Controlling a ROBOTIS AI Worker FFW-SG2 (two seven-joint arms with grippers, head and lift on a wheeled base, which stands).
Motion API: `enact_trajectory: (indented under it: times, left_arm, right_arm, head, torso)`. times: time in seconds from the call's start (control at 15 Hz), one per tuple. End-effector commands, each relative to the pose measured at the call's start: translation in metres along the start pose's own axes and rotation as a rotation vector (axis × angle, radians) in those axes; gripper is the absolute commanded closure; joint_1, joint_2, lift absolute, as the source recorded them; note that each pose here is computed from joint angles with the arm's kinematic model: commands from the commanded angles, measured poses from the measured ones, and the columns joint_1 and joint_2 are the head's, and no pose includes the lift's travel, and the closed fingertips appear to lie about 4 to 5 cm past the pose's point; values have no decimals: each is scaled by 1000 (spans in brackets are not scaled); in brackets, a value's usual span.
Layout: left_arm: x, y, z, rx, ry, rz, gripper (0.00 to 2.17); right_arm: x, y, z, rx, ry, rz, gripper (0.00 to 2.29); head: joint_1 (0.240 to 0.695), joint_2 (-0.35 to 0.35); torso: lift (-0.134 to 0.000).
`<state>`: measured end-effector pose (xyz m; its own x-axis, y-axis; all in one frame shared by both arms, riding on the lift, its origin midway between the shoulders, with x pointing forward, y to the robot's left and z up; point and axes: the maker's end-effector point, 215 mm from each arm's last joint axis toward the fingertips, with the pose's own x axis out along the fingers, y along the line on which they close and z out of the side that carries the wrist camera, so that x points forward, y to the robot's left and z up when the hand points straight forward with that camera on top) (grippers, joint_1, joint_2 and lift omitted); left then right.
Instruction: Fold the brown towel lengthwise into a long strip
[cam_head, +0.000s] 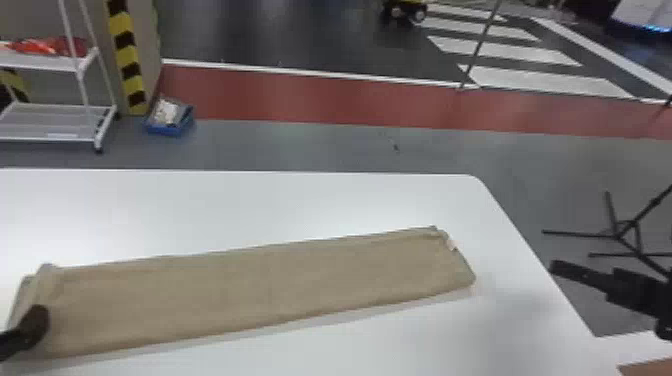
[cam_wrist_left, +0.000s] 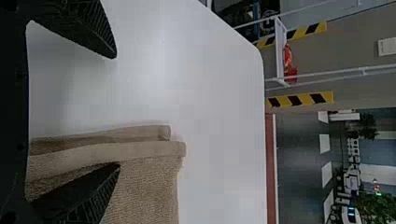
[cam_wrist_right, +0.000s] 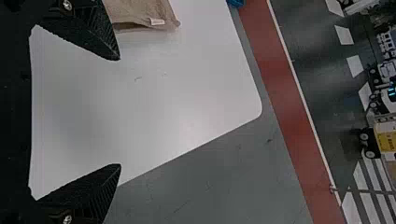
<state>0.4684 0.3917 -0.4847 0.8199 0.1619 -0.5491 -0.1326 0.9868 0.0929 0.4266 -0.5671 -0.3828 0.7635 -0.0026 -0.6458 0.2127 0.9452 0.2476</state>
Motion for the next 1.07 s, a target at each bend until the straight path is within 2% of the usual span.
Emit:
enact_trajectory:
  times: [0.0,0.07,0.2,0.33,0.47,0.53,0.6,0.67,0.73,0.8,0.87,1.0]
  left_arm:
    - [-2,14,0,-9,-4,24,33]
    - [-7,19,2,-20,-15,28,33]
    - [-24,9,32,-25,-116,5,33]
    - [-41,-22,69,-29,-237,-56,29]
    - [-55,-63,93,-28,-326,-116,29]
    - [-69,-82,113,-26,-421,-144,29]
    - [-86,-95,129,-26,-524,-153,29]
    - [-95,-105,134,-46,-575,-163,29]
    - [-99,-117,131,-80,-590,-193,26]
    - [-100,-125,124,-101,-584,-213,26]
    - [-102,-136,118,-104,-582,-230,26]
    - [-105,-141,102,-98,-560,-233,29]
  right_arm:
    - [-5,1,5,0,-13,-1,63]
    - [-9,4,10,5,-24,5,63]
    - [-23,33,16,24,-73,58,63]
    - [-37,77,16,-13,-139,94,60]
    - [-47,115,6,8,-192,133,60]
    - [-52,128,2,-4,-222,134,66]
    - [-60,127,6,-60,-255,106,73]
    - [-66,126,14,-128,-305,79,76]
    - [-73,128,24,-207,-374,51,80]
    - [-76,138,30,-250,-420,59,80]
    - [-78,150,29,-272,-451,89,83]
    - [-75,177,23,-348,-534,105,87]
  head:
    - [695,-220]
    - [695,-214]
    - [695,-204]
    - [695,-186]
    - [695,-176]
    - [695,-175]
    - [695,-176]
    - [695,-179]
    - [695,-186]
    - [695,-202]
    - [695,-235]
    - [695,-244]
  torso:
    - [-115]
    - [-115]
    - [-115]
    - [-115]
    - [-115]
    - [-115]
    - [-115]
    - [-115]
    - [-115]
    - [-115]
    - [-115]
    - [-115]
